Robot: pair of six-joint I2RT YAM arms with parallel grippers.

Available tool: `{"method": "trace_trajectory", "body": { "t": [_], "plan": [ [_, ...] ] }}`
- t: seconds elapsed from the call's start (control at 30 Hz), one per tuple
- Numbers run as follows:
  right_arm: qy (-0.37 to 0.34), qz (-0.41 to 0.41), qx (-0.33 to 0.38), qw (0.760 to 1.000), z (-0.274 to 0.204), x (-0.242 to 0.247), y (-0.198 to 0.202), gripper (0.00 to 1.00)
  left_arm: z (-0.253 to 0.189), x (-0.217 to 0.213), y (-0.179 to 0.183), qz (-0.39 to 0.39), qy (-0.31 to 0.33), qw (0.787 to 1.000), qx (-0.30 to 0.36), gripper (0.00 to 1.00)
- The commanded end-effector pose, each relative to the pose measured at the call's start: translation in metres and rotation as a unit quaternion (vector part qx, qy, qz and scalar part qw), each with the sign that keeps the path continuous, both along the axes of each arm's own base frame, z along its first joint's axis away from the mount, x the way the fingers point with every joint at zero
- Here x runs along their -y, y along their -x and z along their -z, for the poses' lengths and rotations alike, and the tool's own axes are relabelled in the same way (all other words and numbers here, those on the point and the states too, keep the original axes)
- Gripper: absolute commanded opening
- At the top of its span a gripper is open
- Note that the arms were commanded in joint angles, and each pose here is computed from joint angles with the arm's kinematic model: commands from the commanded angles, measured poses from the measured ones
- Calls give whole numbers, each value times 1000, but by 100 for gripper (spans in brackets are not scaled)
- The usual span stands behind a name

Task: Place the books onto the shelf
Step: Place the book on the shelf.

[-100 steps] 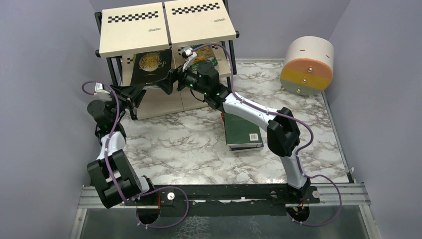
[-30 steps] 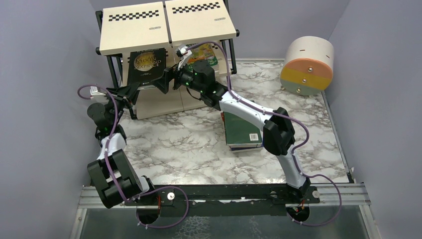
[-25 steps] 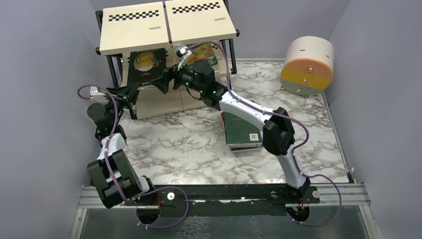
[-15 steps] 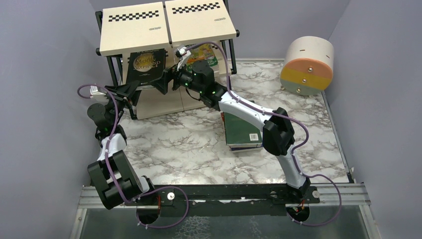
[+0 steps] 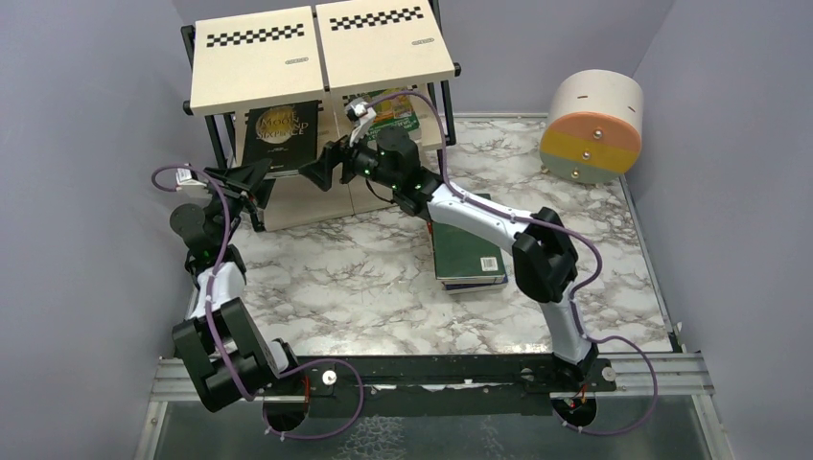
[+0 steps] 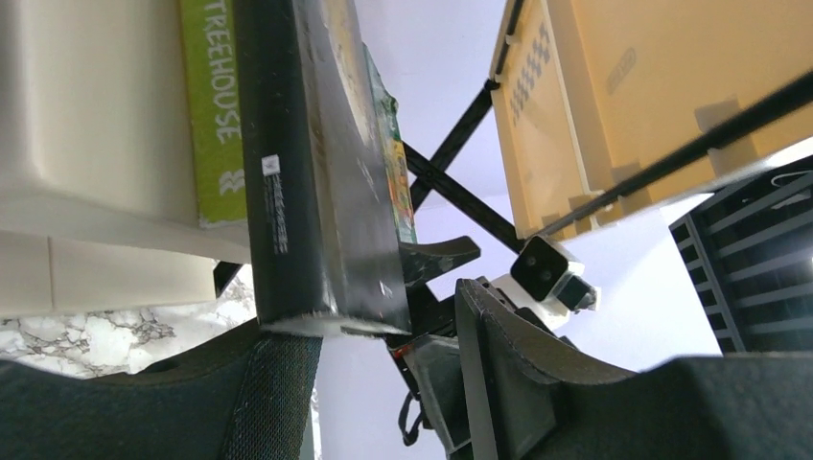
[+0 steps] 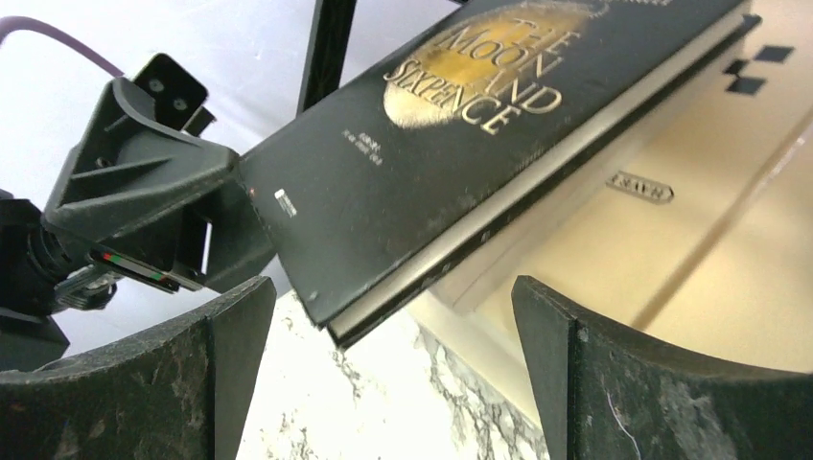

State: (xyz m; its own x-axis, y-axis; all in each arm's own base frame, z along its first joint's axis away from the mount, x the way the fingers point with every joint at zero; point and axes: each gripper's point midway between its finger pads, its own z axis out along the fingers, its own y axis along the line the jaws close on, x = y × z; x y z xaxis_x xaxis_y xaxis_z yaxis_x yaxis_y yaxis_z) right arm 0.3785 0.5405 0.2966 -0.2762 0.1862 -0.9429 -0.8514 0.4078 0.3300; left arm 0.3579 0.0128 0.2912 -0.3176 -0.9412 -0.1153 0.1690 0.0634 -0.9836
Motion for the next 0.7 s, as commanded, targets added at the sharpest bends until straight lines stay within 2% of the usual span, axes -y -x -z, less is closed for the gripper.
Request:
{"method": "trace_trajectory", "body": {
  "t": [0.0, 0.4, 0.67],
  "plan": [
    [-31, 31, 24, 999, -41, 24, 10, 93, -14, 12, 14, 21, -31, 999, 34, 45],
    [-43, 41, 67, 996, -84, 74, 45, 93, -16, 34, 39, 53, -50, 996, 43, 45],
    [-30, 88, 81, 992, -90, 125, 64, 93, -5, 36, 38, 54, -57, 996, 29, 45]
  ]
}}
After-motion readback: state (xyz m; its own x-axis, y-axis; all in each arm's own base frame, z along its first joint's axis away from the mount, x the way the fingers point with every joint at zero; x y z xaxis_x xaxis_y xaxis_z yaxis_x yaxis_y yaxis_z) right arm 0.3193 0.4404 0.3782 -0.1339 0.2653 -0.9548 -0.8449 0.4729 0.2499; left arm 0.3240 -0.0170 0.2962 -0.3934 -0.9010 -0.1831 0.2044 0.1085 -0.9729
